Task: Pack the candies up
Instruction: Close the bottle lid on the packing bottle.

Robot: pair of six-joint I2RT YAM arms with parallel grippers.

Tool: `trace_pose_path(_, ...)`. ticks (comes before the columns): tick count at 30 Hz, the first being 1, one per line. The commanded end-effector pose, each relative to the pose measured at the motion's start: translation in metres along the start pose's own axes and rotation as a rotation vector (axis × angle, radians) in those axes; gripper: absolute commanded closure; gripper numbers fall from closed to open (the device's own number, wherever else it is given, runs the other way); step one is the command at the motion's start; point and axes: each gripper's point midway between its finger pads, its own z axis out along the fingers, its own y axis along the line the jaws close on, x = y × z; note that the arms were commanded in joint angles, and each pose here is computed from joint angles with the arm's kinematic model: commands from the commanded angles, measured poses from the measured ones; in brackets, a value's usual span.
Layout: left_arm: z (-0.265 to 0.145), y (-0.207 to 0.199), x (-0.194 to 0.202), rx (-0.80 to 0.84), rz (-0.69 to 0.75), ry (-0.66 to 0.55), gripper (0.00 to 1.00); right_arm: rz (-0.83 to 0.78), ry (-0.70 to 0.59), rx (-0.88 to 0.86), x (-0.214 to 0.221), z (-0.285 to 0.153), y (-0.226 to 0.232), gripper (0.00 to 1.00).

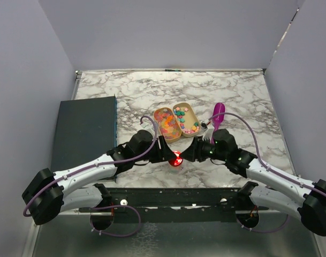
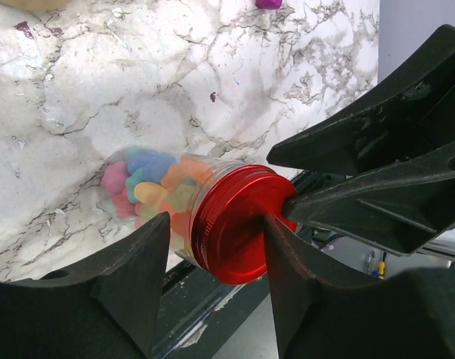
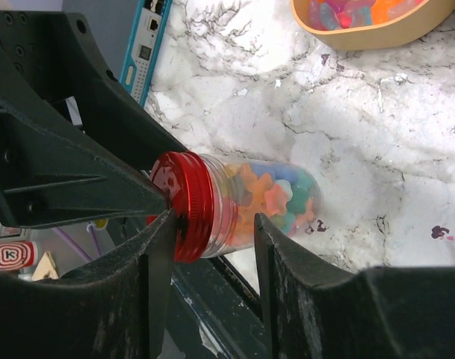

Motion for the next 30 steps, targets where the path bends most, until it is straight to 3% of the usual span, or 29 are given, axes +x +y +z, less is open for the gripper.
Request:
trace_pose_path(1,0.002,-0.006,-0.004,0.003,0.018,-0.002,0.45,-0.018,0.037,0.070,0.011,0.002,-0.013,0.56)
trace_pose_path(10,0.003,0.001,-0.001,-0.013,0.018,0.003,0.44,0.065,0.053,0.252,0.042,-0.003,-0.060,0.63)
trace_pose_path(15,0.001,0.001,-0.002,-0.012,0.021,-0.008,0.43,0.065,0.044,0.247,0.043,-0.005,-0.060,0.64)
trace_pose_path(24,-0.018,-0.013,-0.020,0.012,0.071,-0.087,0.40,-0.092,-0.046,0.235,-0.017,-0.022,-0.019,0.59)
trace_pose_path(30,-0.032,-0.024,-0.036,-0.021,0.162,-0.108,0.42,-0.212,-0.038,0.214,-0.044,-0.030,0.018,0.58)
